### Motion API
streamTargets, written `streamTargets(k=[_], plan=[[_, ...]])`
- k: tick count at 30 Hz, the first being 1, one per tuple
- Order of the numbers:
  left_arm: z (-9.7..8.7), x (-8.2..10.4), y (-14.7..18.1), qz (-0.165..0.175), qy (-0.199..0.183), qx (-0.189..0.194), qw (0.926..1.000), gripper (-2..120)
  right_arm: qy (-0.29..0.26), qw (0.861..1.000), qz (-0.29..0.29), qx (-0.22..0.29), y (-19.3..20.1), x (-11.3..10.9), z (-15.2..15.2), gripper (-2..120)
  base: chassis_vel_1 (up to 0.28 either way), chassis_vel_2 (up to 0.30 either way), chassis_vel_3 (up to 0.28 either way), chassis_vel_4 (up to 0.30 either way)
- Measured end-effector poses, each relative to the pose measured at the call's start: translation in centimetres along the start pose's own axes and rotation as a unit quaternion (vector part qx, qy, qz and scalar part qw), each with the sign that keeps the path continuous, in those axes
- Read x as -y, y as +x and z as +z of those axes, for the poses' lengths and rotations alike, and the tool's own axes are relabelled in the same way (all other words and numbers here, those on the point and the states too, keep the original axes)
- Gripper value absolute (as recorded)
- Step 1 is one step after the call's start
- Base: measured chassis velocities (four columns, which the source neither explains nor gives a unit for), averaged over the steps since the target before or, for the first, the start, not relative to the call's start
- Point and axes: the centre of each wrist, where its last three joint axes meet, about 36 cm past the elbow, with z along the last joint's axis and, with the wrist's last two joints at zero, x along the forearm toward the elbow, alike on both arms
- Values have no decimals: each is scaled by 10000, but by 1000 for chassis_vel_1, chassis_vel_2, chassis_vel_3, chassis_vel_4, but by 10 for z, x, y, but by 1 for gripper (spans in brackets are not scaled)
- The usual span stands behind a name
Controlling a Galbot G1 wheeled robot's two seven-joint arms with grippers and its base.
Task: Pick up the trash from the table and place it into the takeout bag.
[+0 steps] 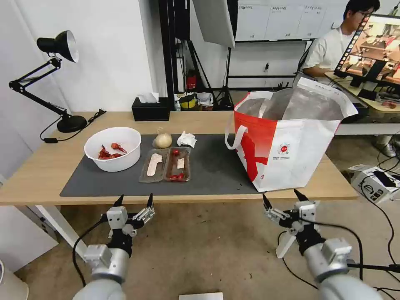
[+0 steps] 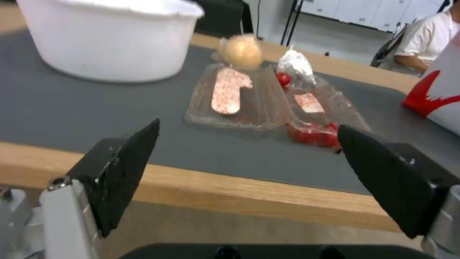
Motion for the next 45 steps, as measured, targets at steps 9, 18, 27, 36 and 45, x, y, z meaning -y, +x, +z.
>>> streamTargets(k=[9, 18, 27, 36, 45], plan=[[-12, -2, -20, 179, 678, -123, 9975, 100, -273, 9988, -300, 256, -7, 7, -10, 100, 0, 0, 0, 0], [-49, 16, -27, 494, 2522, -548, 9649, 100, -334, 9984, -337, 298, -6, 6, -8, 100, 0, 0, 0, 0], [-81, 21, -54, 293, 3643, -1415, 9200, 100, -308, 9984, -377, 294, -9, 4, -7, 100, 0, 0, 0, 0], [-69, 10, -85, -84, 3881, -1728, 9052, 100, -266, 9985, -407, 256, -16, 5, -2, 100, 0, 0, 0, 0], [-65, 9, -100, -169, 3984, -1638, 9023, 100, -301, 9985, -414, 214, -22, 3, 3, 100, 0, 0, 0, 0]])
